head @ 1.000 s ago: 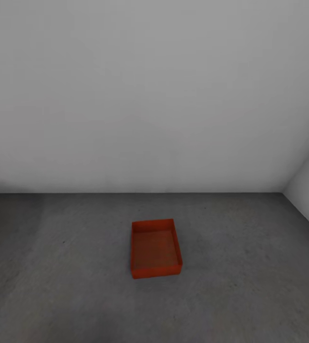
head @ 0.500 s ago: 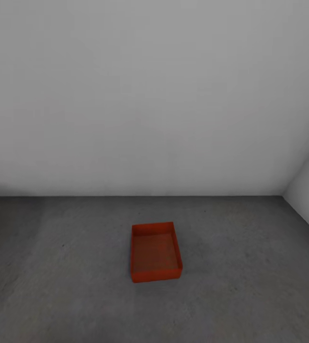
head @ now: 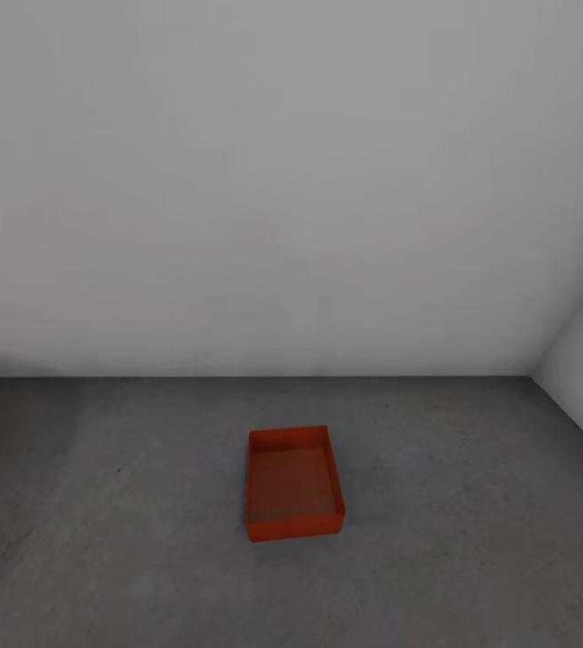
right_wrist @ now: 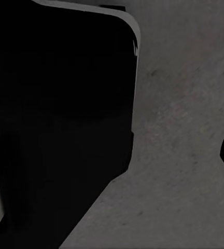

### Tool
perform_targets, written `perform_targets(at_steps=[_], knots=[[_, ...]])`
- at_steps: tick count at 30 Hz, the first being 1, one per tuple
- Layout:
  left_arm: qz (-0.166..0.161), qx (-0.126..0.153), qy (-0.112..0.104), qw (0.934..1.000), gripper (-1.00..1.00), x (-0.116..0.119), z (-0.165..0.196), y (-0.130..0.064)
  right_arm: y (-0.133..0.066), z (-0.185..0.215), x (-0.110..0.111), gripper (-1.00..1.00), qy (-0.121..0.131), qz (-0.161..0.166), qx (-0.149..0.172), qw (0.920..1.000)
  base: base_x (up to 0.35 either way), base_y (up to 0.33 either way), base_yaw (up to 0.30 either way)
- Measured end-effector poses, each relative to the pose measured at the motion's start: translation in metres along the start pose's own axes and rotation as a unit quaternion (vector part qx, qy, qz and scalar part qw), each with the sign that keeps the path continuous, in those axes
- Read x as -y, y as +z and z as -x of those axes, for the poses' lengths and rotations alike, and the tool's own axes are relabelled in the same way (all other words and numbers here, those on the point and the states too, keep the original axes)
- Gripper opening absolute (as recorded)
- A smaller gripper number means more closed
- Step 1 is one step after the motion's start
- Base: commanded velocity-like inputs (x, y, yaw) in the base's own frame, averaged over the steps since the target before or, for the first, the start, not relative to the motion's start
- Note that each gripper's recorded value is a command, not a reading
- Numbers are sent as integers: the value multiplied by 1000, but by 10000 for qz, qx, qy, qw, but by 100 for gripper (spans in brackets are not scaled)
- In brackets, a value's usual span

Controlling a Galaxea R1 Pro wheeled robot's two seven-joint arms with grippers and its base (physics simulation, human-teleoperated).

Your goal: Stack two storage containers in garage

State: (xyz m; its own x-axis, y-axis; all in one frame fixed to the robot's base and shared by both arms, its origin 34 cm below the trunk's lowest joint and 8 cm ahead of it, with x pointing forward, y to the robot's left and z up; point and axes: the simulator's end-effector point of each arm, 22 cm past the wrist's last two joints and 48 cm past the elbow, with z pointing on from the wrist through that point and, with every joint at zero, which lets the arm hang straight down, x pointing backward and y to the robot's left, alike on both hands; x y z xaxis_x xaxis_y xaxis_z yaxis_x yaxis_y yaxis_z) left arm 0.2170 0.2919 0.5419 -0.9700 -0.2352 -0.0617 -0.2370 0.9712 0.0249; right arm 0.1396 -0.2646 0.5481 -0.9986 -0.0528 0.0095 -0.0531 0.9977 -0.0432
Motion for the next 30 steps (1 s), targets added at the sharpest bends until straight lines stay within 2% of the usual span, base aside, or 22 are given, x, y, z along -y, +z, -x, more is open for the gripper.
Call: perform_targets(at_steps=[26, 30], knots=[[-58, 202, -17, 9998, 100, 5, 16, -3, -1, 16, 3, 100, 20, -25, 201, 9998, 0, 0, 0], [-70, 232, -23, 9997, 100, 7, 18, -3, -1, 18, 0, 100, 13, 55, 234, 9997, 0, 0, 0]])
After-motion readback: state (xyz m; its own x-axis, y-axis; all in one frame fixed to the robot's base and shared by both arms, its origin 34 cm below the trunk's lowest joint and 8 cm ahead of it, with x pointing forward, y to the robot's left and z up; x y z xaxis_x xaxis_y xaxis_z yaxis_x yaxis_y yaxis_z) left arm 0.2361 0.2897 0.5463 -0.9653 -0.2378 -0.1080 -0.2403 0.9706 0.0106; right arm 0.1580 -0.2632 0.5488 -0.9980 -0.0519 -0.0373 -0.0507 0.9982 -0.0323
